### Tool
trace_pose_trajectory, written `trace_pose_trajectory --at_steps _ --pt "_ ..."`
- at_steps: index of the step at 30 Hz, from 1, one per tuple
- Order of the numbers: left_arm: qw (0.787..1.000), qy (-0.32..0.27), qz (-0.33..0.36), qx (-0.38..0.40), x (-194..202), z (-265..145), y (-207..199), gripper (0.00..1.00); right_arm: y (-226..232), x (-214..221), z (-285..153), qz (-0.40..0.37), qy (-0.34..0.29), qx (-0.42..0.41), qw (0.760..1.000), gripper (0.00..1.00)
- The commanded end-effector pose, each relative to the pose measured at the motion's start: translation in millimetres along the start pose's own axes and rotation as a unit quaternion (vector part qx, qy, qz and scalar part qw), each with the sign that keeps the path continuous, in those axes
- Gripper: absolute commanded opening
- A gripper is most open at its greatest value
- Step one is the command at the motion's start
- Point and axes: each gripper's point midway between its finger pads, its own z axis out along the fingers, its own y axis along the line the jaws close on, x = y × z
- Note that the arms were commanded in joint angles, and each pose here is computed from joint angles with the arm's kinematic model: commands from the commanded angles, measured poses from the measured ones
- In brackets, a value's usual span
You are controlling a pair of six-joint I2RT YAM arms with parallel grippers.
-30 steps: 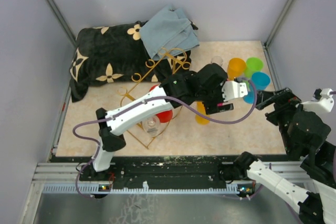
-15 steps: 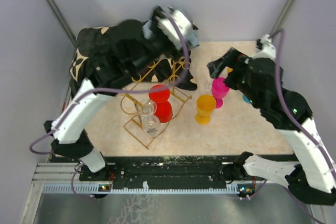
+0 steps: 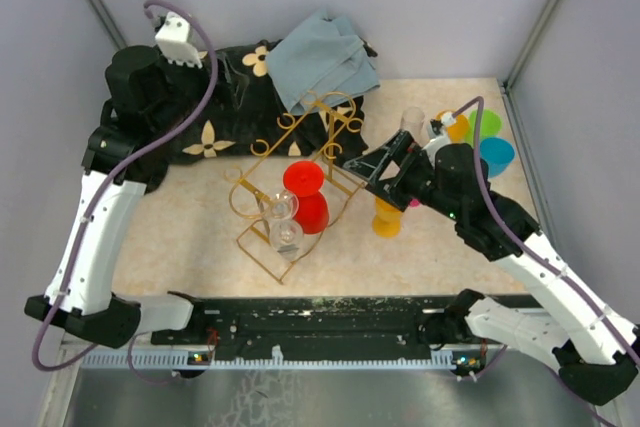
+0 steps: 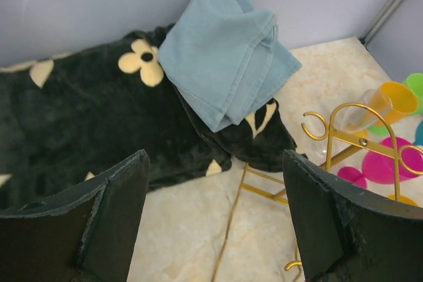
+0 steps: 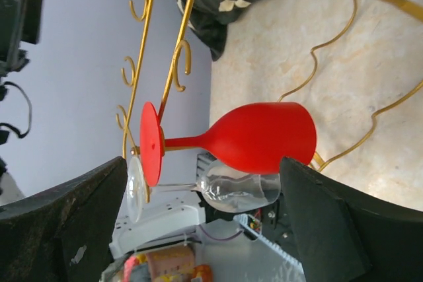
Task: Take the wine glass off the wine glass rack
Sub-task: Pick up the wine glass from the wine rack.
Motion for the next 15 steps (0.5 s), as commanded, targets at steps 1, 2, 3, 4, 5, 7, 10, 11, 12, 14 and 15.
trace_pose_trajectory --at_steps 1,2,3,4,5,7,10,11,12,14,15 --pt "0.993 0.024 -0.109 0.050 15 -4 -7 0.86 49 -5 -3 0.031 -0.001 -0.104 0.994 0.97" --pt "0.990 0.032 -0.126 0.052 18 -3 -3 0.86 51 -5 -2 0.032 0.000 -0.110 0.993 0.97" --pt "0.987 0.040 -0.143 0.057 22 -1 0 0.86 53 -4 0 0.034 0.002 -0.115 0.993 0.97" --pt "0.984 0.048 -0.160 0.065 25 0 2 0.86 56 -4 1 0.035 0.005 -0.122 0.992 0.97" --pt "0.980 0.055 -0.180 0.067 29 3 6 0.86 59 -3 3 0.036 0.008 -0.128 0.991 0.97" --pt "0.971 0.068 -0.215 0.079 34 7 10 0.85 65 -3 6 0.038 0.013 -0.140 0.989 0.94" --pt "0.962 0.080 -0.243 0.093 38 15 12 0.85 73 -1 8 0.038 0.024 -0.155 0.987 0.81" --pt "0.959 0.087 -0.251 0.098 42 20 12 0.85 73 1 10 0.038 0.030 -0.155 0.987 0.77" --pt "0.955 0.093 -0.260 0.104 45 23 12 0.85 72 4 13 0.038 0.037 -0.153 0.987 0.73" --pt "0.947 0.106 -0.280 0.115 51 30 13 0.84 69 10 15 0.041 0.054 -0.149 0.987 0.68" --pt "0.942 0.111 -0.290 0.124 53 32 13 0.83 67 12 17 0.042 0.059 -0.146 0.987 0.66"
